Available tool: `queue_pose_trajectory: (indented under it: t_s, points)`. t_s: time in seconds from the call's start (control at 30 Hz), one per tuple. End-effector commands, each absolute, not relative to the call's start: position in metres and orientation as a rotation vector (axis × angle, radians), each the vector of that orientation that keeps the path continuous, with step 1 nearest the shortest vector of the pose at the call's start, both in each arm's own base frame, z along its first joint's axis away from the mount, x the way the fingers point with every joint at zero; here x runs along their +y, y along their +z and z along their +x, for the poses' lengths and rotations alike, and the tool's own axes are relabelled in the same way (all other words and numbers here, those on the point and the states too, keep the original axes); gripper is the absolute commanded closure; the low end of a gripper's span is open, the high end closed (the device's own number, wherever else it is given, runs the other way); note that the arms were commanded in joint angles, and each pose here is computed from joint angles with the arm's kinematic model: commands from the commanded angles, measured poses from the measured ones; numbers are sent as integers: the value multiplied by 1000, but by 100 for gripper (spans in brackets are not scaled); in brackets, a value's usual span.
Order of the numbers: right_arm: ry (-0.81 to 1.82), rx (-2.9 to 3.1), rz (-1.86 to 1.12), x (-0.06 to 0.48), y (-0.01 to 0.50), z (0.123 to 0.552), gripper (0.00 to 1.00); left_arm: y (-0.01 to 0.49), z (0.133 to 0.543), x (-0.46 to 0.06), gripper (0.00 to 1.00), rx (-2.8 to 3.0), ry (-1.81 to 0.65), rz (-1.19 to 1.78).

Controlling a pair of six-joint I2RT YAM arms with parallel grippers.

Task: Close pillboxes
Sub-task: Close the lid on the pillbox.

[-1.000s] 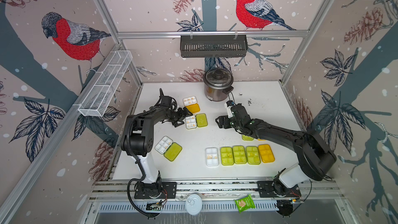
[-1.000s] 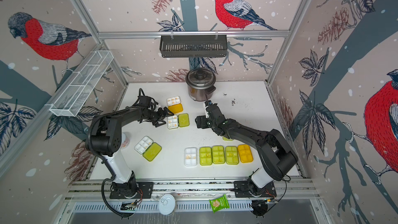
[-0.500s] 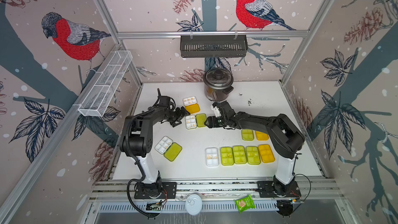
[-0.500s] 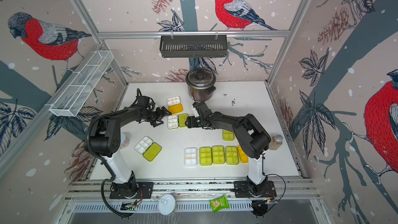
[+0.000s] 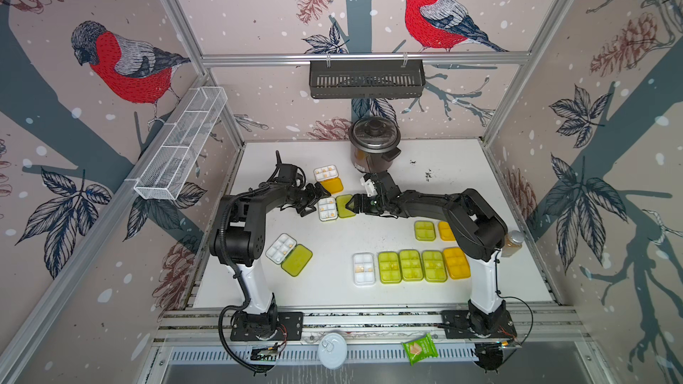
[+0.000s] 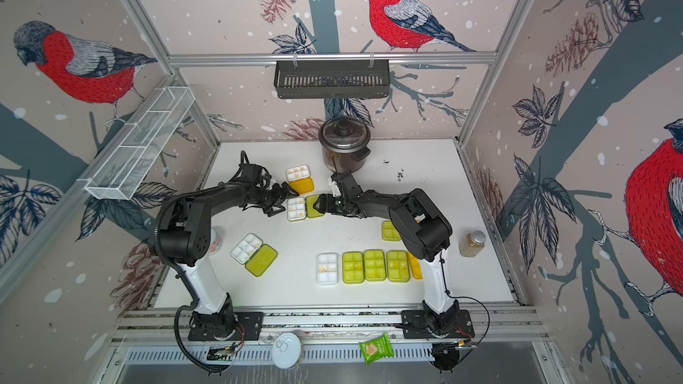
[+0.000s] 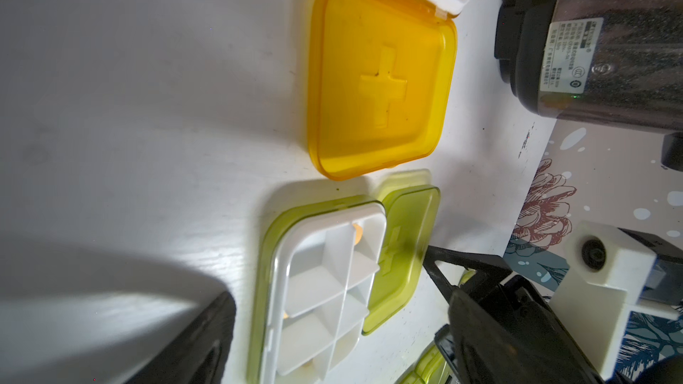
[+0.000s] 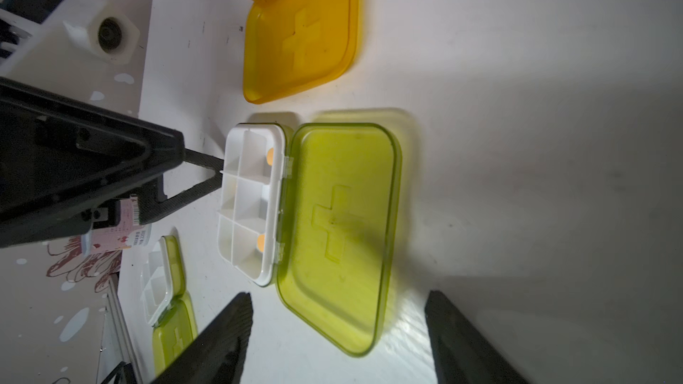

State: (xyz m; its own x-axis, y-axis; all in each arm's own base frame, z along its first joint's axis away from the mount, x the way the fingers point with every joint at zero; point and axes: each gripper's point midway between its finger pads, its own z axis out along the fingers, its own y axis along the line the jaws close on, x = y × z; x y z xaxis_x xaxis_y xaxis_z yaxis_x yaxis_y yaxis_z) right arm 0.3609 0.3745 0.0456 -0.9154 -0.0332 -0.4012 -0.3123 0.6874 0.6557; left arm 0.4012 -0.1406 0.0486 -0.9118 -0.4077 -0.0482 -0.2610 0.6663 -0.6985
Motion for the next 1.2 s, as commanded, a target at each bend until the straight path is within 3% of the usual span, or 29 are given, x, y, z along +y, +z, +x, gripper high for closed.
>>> queue_pose_trajectory:
  t_s: [0.0, 0.63, 1.17]
  points:
    - [1150, 2566, -237, 381, 43, 358, 24, 43, 399, -140, 10, 2702, -1056, -557]
    - [1568, 2421, -178, 384, 79, 342, 24, 36, 399, -143, 10, 2731, -1035, -540]
    - [1545, 2367, -232, 393, 102, 346, 24, 39, 398, -151, 10, 2726, -1091, -520]
